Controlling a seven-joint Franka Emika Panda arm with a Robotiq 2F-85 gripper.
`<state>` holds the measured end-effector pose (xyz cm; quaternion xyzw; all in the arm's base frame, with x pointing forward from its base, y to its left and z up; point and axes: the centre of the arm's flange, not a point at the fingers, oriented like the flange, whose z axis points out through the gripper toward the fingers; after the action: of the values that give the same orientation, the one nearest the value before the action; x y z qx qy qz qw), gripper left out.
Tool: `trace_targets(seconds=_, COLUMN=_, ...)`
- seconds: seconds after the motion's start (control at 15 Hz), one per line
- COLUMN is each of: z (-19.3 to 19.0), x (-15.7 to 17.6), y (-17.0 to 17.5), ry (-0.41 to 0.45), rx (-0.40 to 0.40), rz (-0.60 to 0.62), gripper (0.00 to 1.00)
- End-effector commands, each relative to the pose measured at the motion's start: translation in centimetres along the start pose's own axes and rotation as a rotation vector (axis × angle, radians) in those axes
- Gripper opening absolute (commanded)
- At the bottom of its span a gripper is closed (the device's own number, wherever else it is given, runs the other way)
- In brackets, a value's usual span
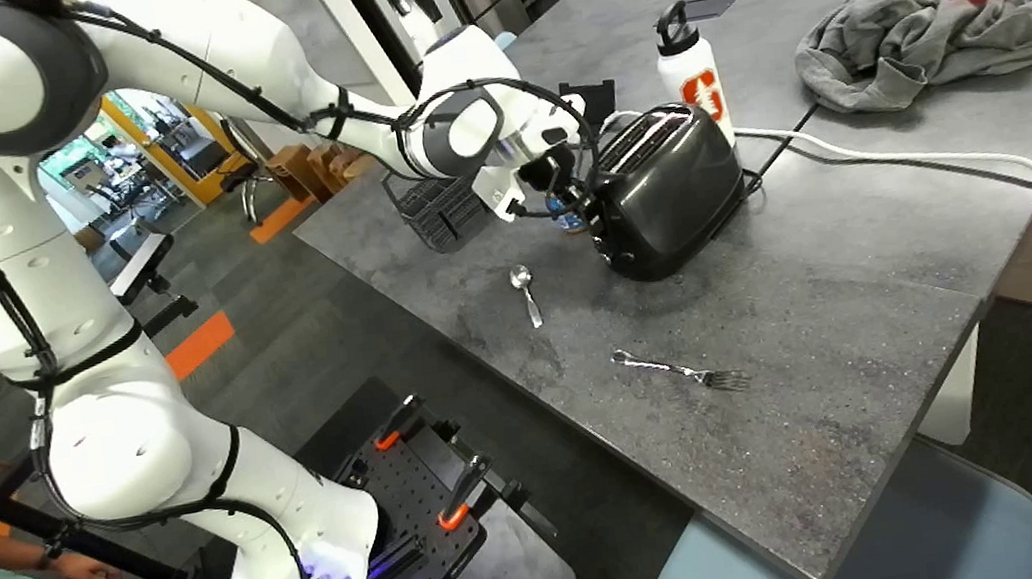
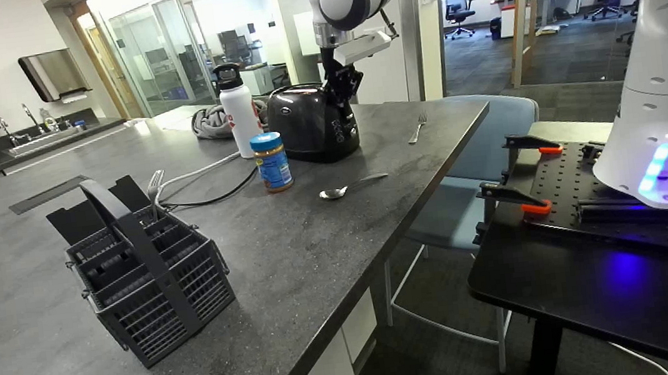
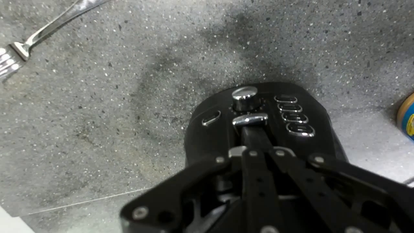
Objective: Push down the lever on the toaster
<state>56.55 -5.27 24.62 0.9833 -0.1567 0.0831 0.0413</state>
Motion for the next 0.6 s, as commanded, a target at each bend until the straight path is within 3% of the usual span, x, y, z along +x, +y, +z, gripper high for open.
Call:
trace_targets(seconds=0.0, z=3.2, x=-0.3, y=0.3, ry=-0.015, rx=0.003, rz=0.052, gripper=0.0)
trace_targets(seconds=0.53, z=6.1, x=-0.8, y=0.4, ry=-0.049, rx=0.038, rz=0.133, gripper=0.0)
